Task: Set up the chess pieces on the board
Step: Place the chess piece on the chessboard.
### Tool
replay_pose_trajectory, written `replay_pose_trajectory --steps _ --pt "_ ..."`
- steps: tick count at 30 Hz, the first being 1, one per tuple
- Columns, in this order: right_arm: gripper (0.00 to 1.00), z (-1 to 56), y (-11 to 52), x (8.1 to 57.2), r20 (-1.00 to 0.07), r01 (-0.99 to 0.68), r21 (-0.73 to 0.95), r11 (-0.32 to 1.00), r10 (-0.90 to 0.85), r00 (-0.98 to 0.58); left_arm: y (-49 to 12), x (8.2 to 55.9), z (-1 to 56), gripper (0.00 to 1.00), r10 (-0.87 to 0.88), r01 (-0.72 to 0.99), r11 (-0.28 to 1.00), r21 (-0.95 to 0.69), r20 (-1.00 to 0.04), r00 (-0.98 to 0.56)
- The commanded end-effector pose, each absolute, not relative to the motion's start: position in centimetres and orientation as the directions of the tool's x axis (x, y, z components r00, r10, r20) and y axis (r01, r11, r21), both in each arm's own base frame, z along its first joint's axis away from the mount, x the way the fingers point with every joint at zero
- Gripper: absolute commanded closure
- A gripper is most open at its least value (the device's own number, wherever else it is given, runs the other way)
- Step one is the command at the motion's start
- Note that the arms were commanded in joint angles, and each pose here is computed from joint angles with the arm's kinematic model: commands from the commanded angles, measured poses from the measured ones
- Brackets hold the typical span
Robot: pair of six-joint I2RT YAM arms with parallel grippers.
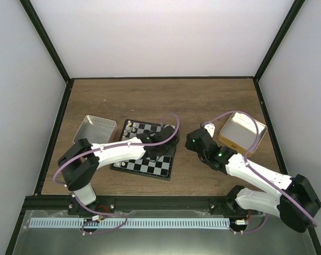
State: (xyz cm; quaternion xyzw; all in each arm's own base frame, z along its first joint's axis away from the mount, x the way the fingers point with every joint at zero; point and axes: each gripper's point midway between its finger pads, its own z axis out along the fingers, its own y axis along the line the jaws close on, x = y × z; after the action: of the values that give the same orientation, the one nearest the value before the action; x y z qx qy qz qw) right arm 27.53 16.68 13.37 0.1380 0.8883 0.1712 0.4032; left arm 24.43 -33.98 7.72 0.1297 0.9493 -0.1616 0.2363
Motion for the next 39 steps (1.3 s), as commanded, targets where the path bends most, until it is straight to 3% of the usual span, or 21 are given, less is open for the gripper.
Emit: replay_pose_trajectory --steps 1,16,33,39 --pt "0.46 13.7 15.2 27.5 -0.685 0.155 0.412 0.898 0.418 -0.597 -34.6 25.9 8.4 0.95 0.210 0.344 0.923 -0.175 -0.521 -0.827" --pt "0.44 13.5 15.1 27.2 -0.679 0.149 0.423 0.894 0.422 -0.601 -32.4 19.5 5.3 0.95 0.305 0.377 0.915 -0.143 -0.369 -0.878" --pt "0.44 12.8 15.5 26.9 -0.658 0.144 0.429 0.892 0.418 -0.626 -32.3 18.0 3.4 0.91 0.354 0.394 0.917 -0.062 -0.328 -0.876" --pt "0.44 12.7 15.6 26.8 -0.654 0.144 0.430 0.891 0.417 -0.632 -32.6 18.6 3.4 0.84 0.363 0.394 0.919 -0.025 -0.337 -0.868"
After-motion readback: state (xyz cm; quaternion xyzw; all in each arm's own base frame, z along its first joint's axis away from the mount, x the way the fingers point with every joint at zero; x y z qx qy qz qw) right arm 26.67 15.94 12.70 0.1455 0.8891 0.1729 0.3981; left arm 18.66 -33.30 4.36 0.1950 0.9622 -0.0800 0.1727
